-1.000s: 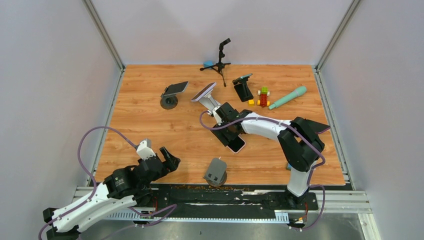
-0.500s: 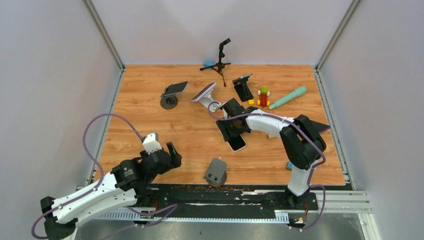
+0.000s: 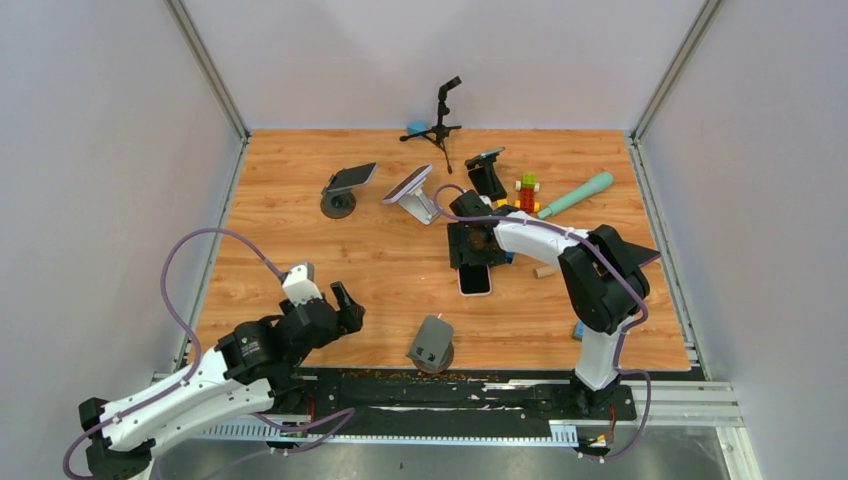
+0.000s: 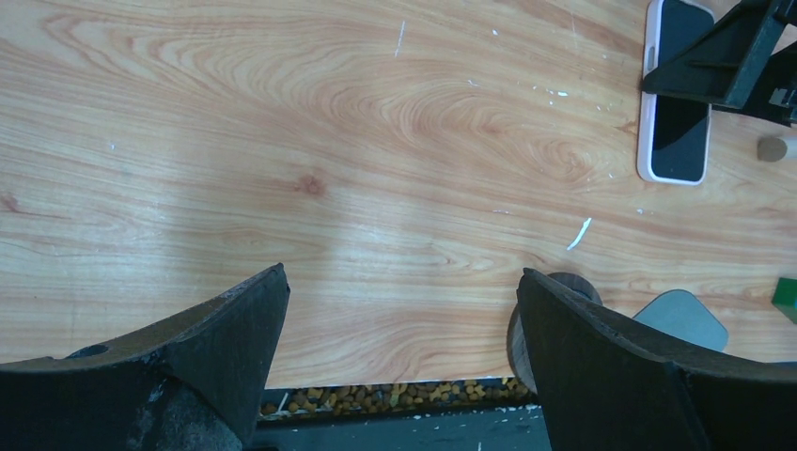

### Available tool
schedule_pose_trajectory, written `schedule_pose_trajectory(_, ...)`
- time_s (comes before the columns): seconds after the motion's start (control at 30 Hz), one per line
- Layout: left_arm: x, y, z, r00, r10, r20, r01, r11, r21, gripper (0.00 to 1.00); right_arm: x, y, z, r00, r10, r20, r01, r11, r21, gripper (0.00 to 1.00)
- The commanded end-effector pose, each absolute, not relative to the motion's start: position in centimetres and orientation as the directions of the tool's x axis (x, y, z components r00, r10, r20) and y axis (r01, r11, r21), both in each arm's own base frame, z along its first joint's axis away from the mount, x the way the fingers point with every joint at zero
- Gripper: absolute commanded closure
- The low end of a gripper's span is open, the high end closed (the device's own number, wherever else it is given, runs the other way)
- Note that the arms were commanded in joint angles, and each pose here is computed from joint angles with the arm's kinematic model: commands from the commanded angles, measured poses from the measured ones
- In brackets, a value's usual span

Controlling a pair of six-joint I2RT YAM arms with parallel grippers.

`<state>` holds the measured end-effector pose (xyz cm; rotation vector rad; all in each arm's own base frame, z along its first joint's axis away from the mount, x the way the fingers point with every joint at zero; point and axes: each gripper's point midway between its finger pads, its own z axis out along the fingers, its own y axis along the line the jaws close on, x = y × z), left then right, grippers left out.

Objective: Remove the phone from the phone stand

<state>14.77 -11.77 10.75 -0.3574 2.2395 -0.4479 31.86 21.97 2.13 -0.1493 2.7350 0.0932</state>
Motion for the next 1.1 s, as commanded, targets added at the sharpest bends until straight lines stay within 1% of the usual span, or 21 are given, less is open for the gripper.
schedule_pose_trajectory(0.0,14.9,-11.5,11.2,-0.615,-0.424,-0.665,-0.120,0.883,-0.453,0.01,32.4,18.0,0.5,-0.924,-0.018,-0.382,0.020,0.995,-0.095,0.32)
schedule_pose_trajectory(0.03,14.8,-11.5,11.1,-0.614,-0.428,-0.663,-0.121,0.881,-0.457,0.01,32.5,18.0,0.6,-0.924,-0.019,-0.383,0.018,0.995,-0.094,0.27)
schedule_pose_trajectory(0.17,14.8,-11.7,11.1,-0.616,-0.434,-0.657,-0.119,0.876,-0.467,0.02,32.6,18.2,0.9,-0.922,-0.028,-0.386,0.006,0.996,-0.087,0.13)
schedule_pose_trajectory(0.33,14.8,-11.9,11.3,-0.621,-0.425,-0.658,-0.110,0.879,-0.464,0.02,32.5,18.5,1.3,-0.921,-0.033,-0.388,-0.006,0.998,-0.068,0.05)
schedule_pose_trajectory(0.53,15.1,-11.8,12.3,-0.607,-0.418,-0.676,-0.094,0.882,-0.462,0.02,32.8,19.2,4.7,-0.899,-0.040,-0.436,-0.037,0.999,-0.017,0.03)
schedule_pose_trajectory(0.67,15.6,-12.0,13.6,-0.589,-0.392,-0.707,-0.060,0.893,-0.445,0.01,32.9,19.5,8.5,-0.865,-0.020,-0.502,-0.047,0.998,0.041,0.03)
schedule_pose_trajectory(0.73,15.7,-12.8,14.4,-0.595,-0.365,-0.716,-0.011,0.895,-0.447,0.01,32.7,19.6,9.6,-0.850,-0.012,-0.527,-0.058,0.996,0.071,0.02)
schedule_pose_trajectory(0.87,16.0,-16.3,16.4,-0.599,-0.308,-0.739,0.160,0.858,-0.488,0.00,32.2,19.7,11.3,-0.825,-0.014,-0.566,-0.089,0.990,0.105,0.02)
schedule_pose_trajectory(0.93,16.2,-17.9,17.7,-0.584,-0.260,-0.769,0.251,0.843,-0.476,0.00,31.8,19.5,12.8,-0.805,-0.004,-0.594,-0.100,0.987,0.129,0.02)
schedule_pose_trajectory(1.07,16.3,-19.6,17.6,-0.595,-0.102,-0.797,0.356,0.856,-0.375,0.01,30.7,19.0,15.3,-0.768,0.010,-0.641,-0.126,0.978,0.166,0.02)
